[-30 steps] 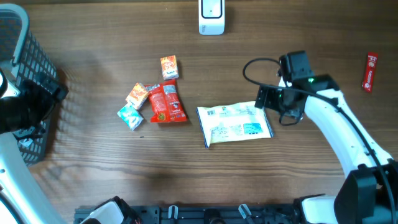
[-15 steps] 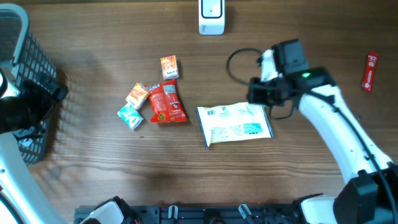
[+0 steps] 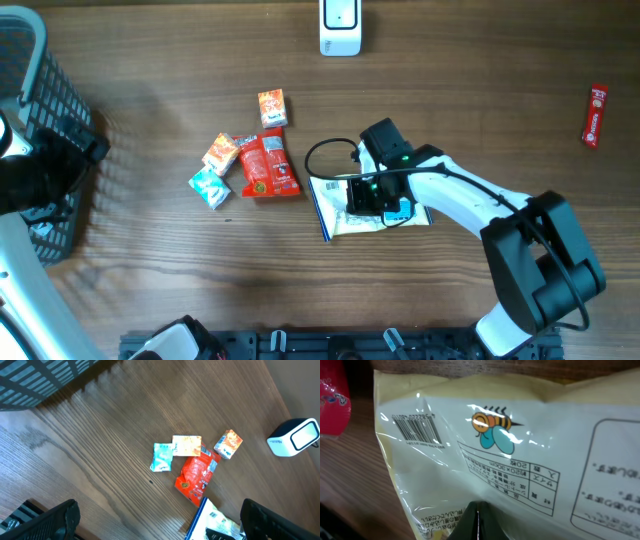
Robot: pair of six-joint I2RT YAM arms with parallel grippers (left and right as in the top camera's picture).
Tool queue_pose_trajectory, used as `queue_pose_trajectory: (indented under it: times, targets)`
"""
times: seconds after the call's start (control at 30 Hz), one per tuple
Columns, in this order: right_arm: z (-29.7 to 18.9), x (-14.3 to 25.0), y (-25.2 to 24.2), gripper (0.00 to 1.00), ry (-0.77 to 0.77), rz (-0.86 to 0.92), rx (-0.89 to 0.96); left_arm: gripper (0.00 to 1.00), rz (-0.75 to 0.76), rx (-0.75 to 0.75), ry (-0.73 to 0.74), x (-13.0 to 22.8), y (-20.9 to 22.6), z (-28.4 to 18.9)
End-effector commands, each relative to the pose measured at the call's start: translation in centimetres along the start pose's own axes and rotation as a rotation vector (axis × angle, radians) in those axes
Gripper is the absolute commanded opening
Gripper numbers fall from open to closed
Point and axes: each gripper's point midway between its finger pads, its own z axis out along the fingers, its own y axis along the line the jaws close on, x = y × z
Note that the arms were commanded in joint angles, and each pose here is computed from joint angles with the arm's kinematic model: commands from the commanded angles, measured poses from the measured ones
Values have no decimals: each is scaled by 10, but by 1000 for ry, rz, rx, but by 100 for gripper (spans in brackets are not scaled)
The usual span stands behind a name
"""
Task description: Scan the item barcode
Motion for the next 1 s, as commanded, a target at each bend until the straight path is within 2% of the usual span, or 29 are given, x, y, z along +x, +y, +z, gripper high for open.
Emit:
queue_pose_trajectory:
  times: [0.0, 0.13, 0.23, 0.37, 0.67, 0.97]
  targets:
    - [-5, -2, -3, 4, 23, 56, -10, 100, 3, -2, -5, -1, 1, 0]
    - [-36, -11, 4, 4, -10, 62, -15, 100, 3, -2, -5, -1, 1, 0]
    - [-67, -19, 31, 4, -69, -23, -100, 100, 3, -2, -5, -1, 1, 0]
    - [-77, -16, 58, 4, -66, -65, -220, 100, 3, -2, -5, -1, 1, 0]
    - [-40, 1, 56, 4, 21, -26, -222, 100, 2, -2, -5, -1, 1, 0]
    - [14, 25, 21, 4, 155, 109, -134, 100, 3, -2, -5, -1, 1, 0]
